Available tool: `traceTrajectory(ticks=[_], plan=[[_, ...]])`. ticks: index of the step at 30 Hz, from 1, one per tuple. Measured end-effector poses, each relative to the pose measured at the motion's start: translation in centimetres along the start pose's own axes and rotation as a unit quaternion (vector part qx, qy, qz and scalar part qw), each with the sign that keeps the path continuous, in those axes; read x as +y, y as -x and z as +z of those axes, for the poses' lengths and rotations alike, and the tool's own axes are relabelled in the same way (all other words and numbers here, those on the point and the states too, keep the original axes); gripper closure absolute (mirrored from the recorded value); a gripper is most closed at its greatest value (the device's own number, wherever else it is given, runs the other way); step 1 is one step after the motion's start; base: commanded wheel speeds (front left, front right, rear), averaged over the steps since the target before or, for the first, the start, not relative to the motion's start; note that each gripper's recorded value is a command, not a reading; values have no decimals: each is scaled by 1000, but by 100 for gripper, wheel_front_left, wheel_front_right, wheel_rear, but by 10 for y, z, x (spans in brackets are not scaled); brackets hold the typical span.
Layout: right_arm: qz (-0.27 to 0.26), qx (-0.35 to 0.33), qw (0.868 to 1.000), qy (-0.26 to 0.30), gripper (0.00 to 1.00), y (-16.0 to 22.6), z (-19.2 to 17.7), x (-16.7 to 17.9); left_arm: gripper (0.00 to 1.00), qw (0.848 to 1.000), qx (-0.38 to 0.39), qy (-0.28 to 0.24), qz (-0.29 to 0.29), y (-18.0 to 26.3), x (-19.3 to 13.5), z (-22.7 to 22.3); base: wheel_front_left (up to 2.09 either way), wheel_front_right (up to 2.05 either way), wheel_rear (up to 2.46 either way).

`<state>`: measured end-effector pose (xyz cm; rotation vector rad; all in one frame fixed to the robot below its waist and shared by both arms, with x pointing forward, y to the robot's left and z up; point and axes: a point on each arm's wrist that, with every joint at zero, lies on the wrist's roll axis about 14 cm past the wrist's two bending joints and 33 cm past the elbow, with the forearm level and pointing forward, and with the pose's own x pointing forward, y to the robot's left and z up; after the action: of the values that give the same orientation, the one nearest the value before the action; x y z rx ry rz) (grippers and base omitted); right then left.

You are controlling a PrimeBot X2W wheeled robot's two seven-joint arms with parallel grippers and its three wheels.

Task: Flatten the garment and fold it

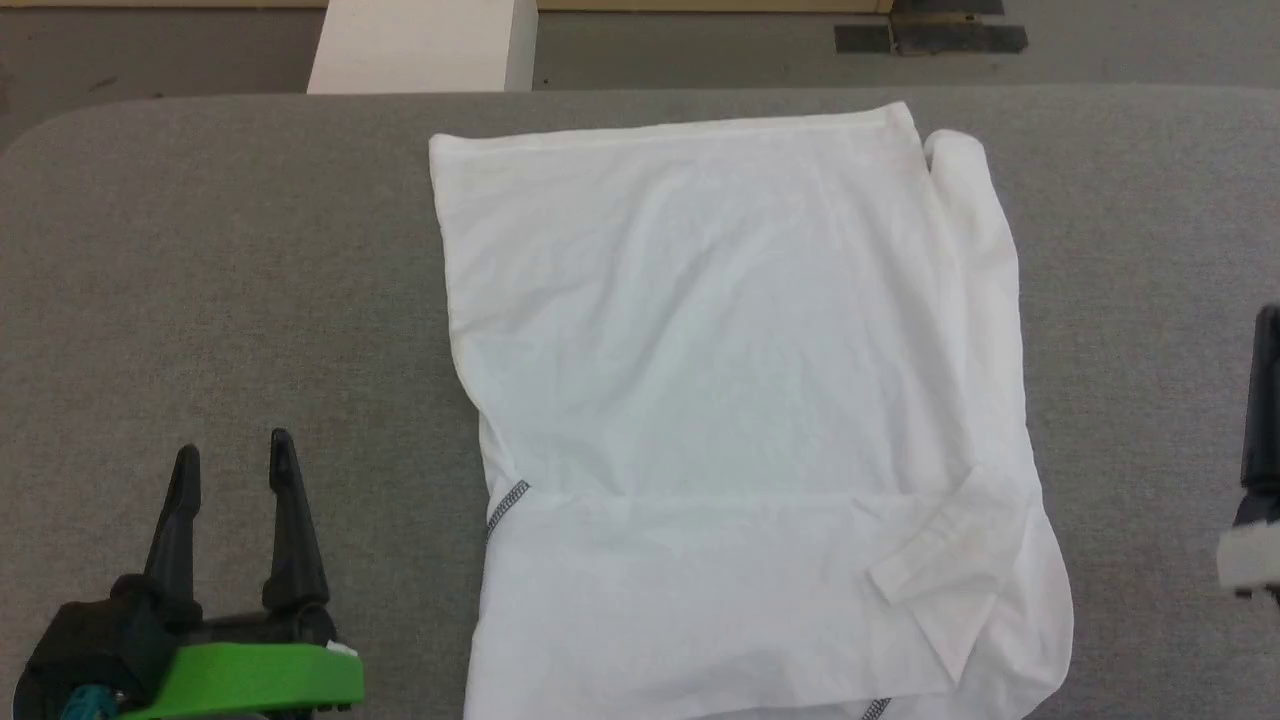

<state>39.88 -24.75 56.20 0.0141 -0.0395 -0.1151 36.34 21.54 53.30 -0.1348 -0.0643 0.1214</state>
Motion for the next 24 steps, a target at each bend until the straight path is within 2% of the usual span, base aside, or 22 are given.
traceTrajectory(ticks=[4, 9, 11, 13, 18, 24], plan=[[19, -7, 1000, 5, 0, -42, 19, 21, 0, 1000, -4, 3, -10, -15, -7, -5, 0, 0, 0], [42, 19, 999, 29, 0, -102, 28, 35, 0, 1000, -1, 2, -9, -33, -6, -16, 0, 0, 0], [44, 29, 999, 6, 0, -127, 28, 37, 0, 1000, 5, 0, -9, -38, -6, -24, 0, 0, 0], [47, 45, 998, 11, 0, -147, 23, 39, 0, 1000, 12, 1, -10, -43, -7, -32, 0, 0, 0], [41, 133, 990, 14, 0, -188, -22, 39, 0, 999, 34, 6, -12, -54, -9, -55, 0, 0, 0], [42, 270, 961, 30, 0, -212, -98, 49, 0, 998, 58, 1, 2, -59, 0, -79, 0, 0, 0]])
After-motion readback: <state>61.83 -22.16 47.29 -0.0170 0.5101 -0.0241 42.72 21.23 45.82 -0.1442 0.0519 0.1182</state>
